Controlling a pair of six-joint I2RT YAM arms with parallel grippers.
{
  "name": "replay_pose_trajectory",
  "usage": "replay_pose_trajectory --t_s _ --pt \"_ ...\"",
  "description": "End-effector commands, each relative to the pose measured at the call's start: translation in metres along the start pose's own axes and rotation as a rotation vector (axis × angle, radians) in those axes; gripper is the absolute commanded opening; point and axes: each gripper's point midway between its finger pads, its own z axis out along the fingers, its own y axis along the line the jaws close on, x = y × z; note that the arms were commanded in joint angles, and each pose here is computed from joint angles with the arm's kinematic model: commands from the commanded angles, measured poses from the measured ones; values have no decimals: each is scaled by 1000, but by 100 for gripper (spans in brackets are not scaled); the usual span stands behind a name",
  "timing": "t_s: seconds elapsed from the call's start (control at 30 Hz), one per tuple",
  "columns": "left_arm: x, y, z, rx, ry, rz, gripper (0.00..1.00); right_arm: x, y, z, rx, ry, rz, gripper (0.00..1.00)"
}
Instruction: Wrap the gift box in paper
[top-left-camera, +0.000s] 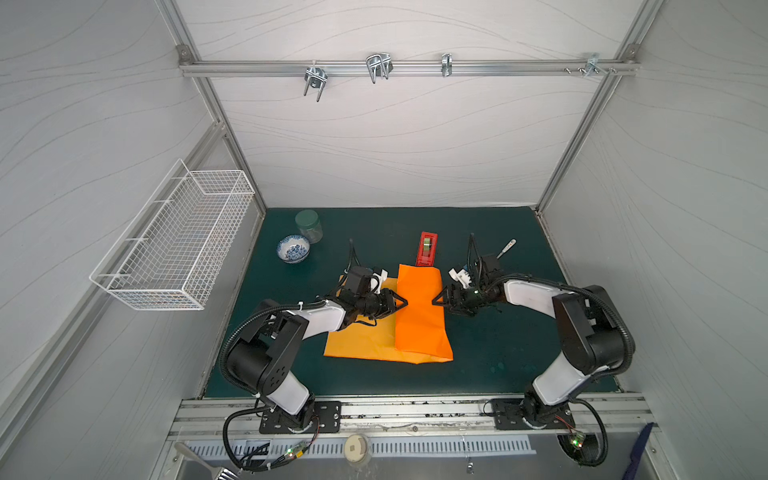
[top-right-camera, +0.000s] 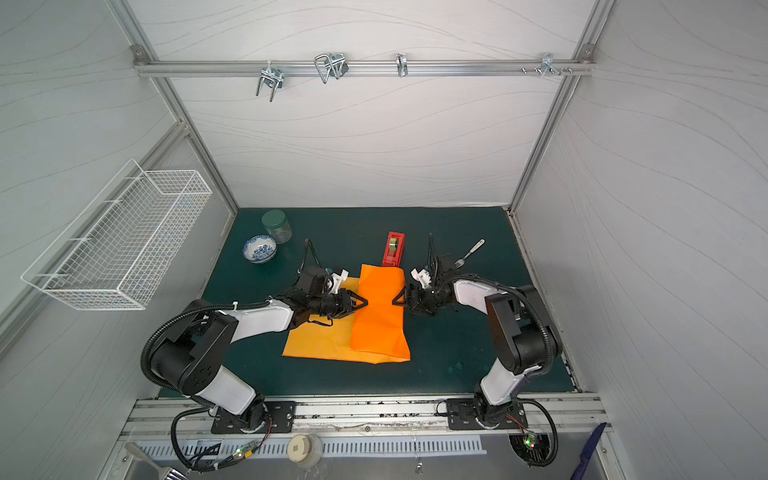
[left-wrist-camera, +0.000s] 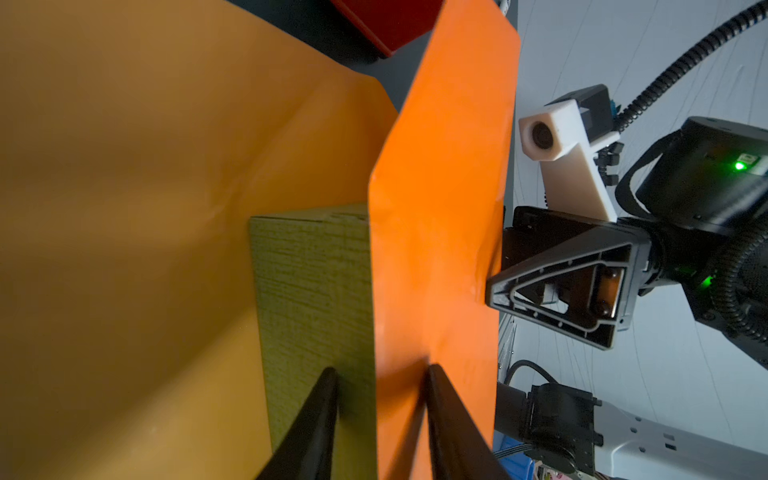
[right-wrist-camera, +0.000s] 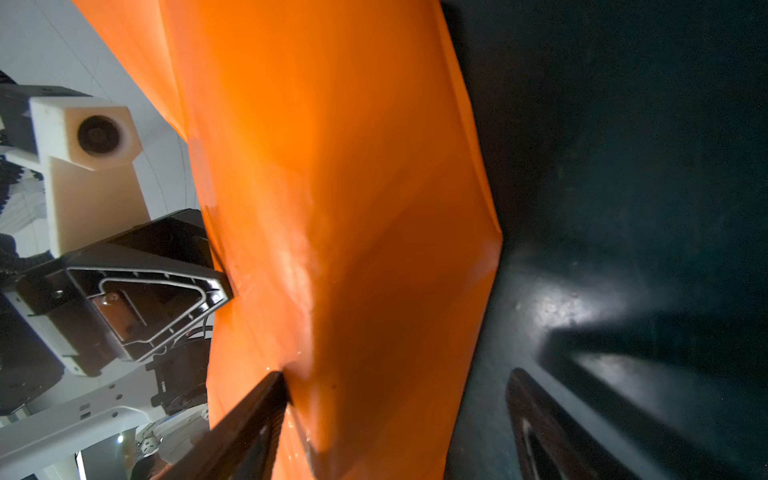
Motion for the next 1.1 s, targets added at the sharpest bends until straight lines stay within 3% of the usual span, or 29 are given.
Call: replay_pose_trajectory --t_s 0.0,0.23,0.4,0.67,0.8,0.93,1.07 --pt "32 49 0 -213 83 -108 41 29 -46 6 176 58 86 81" --pt "10 19 -13 -185 24 -71 59 35 -53 7 198 67 103 79" --pt "-8 10 -46 -193 -80 -54 66 35 -51 7 191 64 97 79" --pt "-27 88 -139 -402 -363 -186 76 33 -49 7 183 60 89 78" --pt "-33 118 -167 -502 -472 -237 80 32 -49 9 175 66 89 77" --pt "-27 144 -177 -655 -455 -263 80 32 -48 10 169 71 86 77" --pt "-9 151 -166 -655 -359 -319 77 31 -47 10 161 66 81 77"
